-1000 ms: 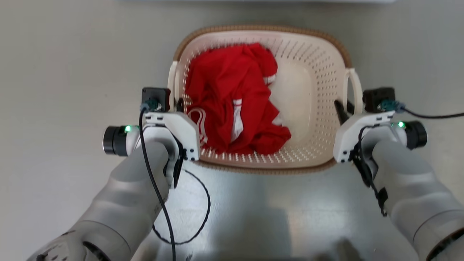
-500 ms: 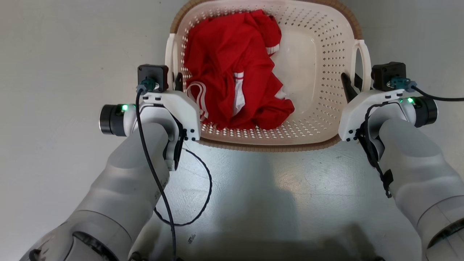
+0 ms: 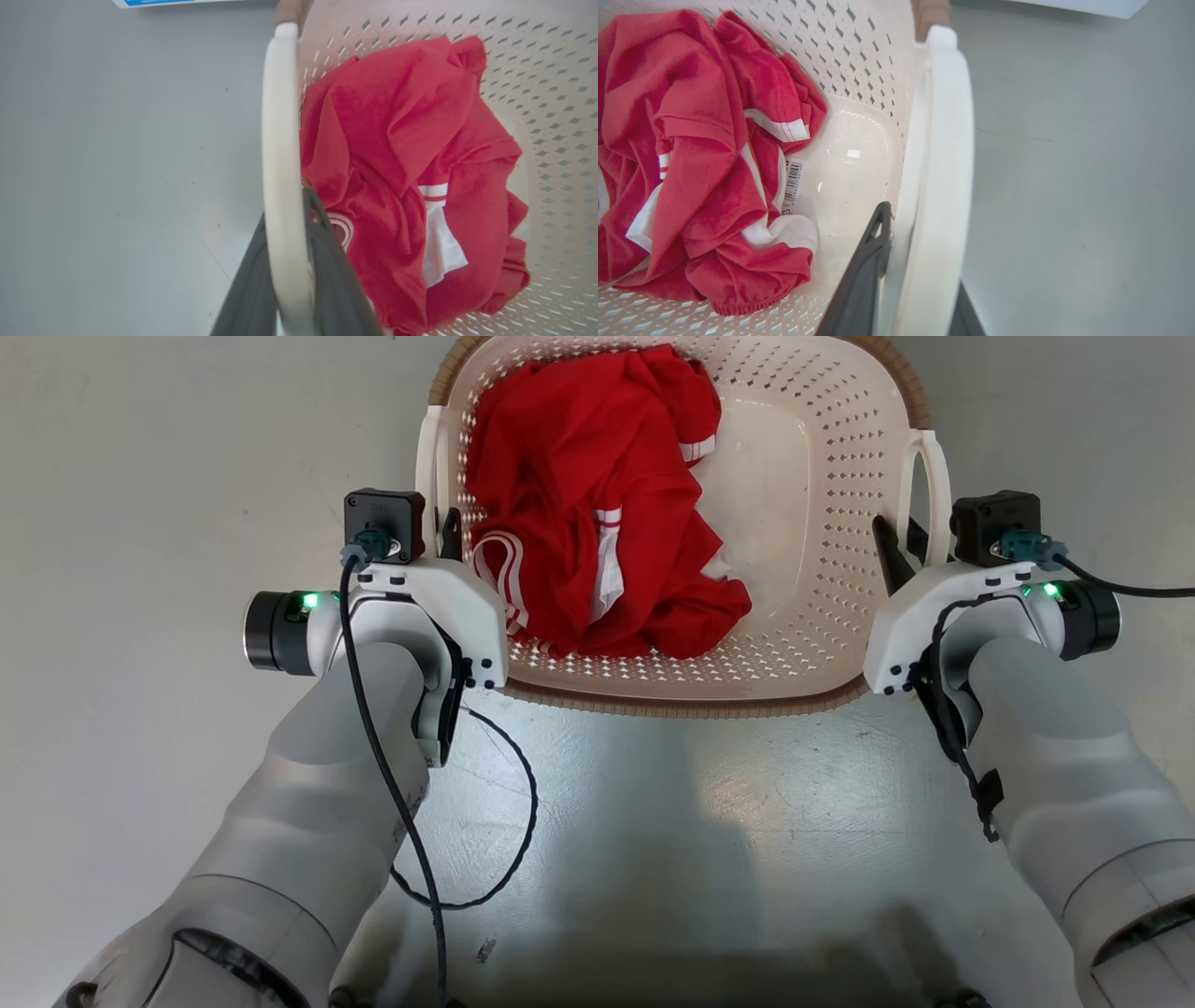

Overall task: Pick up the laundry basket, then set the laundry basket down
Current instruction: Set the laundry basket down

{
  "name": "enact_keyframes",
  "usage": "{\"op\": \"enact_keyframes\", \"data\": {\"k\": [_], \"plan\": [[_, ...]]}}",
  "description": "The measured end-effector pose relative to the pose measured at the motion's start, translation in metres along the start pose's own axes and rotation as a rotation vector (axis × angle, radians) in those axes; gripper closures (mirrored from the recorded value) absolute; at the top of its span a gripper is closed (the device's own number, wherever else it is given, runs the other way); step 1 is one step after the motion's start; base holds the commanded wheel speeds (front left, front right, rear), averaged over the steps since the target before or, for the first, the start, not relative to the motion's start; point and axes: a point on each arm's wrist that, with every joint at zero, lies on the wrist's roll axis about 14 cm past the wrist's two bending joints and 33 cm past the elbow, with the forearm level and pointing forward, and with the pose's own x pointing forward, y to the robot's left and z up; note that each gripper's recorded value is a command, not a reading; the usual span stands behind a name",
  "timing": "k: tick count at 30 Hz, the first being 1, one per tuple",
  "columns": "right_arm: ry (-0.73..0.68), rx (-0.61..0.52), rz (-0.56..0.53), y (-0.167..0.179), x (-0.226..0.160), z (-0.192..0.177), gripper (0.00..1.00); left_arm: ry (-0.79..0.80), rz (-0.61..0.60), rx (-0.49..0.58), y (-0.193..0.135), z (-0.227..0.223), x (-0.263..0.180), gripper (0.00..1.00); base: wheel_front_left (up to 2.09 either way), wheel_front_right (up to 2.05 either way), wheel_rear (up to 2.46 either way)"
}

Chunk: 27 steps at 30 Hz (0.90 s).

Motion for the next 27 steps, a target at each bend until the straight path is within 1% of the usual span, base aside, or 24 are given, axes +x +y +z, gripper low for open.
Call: {"op": "enact_keyframes", "data": {"k": [8, 9, 10, 11, 16, 27], "plan": [[-0.006, 0.019, -0.016, -0.0032, -0.0002, 0.0009, 1.0, -0.005, -0.003, 0.002, -0.0008, 0.001, 0.0017, 1.0, 0.0, 0.0, 0.0], [-0.006, 0.022, -0.019, -0.0038, 0.0002, 0.0002, 0.67, -0.004, -0.003, -0.004, -0.0008, 0.0006, 0.0024, 0.69, 0.0, 0.0, 0.0], [-0.004, 0.02, -0.019, -0.0042, 0.0007, -0.0008, 0.09, -0.006, -0.001, -0.012, -0.0008, 0.0009, 0.0034, 0.0, 0.0, 0.0, 0.0], [-0.001, 0.017, -0.017, -0.0041, 0.0014, -0.0023, 0.0, -0.01, -0.002, -0.019, -0.0016, 0.0014, 0.0044, 0.0, 0.0, 0.0, 0.0], [-0.006, 0.026, -0.001, 0.0032, 0.0066, -0.0055, 0.0, -0.007, -0.011, -0.041, -0.0065, -0.0021, 0.0085, 0.0, 0.0, 0.0, 0.0], [-0.029, 0.029, -0.028, -0.0052, 0.0037, 0.0021, 0.0, -0.03, 0.002, -0.041, -0.0037, 0.0068, 0.0068, 0.0, 0.0, 0.0, 0.0]]}}
